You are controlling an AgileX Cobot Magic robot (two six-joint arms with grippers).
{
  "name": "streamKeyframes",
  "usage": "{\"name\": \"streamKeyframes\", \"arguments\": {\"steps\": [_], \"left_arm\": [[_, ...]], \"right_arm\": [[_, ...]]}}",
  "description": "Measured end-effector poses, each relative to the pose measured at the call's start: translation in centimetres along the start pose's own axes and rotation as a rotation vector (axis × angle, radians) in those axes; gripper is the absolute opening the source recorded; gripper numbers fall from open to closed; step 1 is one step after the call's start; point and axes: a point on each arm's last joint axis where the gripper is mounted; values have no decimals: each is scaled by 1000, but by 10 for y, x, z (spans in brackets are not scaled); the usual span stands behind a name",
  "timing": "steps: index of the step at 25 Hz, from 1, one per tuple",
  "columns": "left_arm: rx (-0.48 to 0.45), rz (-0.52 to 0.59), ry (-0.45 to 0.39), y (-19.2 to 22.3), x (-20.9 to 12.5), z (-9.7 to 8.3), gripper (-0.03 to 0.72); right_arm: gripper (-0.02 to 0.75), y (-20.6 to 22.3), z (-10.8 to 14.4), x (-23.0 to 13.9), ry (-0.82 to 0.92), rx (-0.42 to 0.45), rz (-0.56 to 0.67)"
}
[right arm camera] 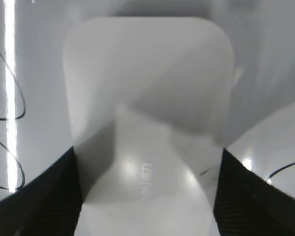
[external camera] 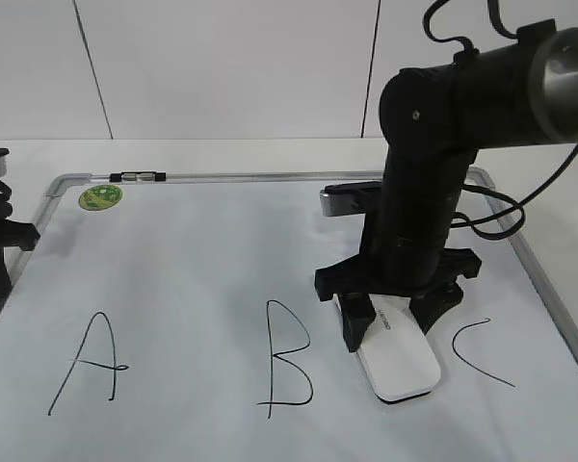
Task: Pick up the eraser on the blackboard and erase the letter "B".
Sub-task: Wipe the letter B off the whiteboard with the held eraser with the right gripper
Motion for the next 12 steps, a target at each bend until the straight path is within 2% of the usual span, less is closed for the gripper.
{"name": "streamKeyframes", "arguments": {"steps": [7,12], "left_arm": [[1,0,1,0,0,0,17],[3,0,3,0,0,0,17]], "right_arm": [[540,2,10,0,-40,-20,4],[540,6,46,-2,-147,-35,-31]]}}
Point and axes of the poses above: a point on each arm's last joint axis where the gripper is mounted, y pointing out along that axis toward the gripper, z along the wrist's bending axis when the last joint is at zero, x = y × z, and after that the axes turned 10 degrees about -y, right-handed
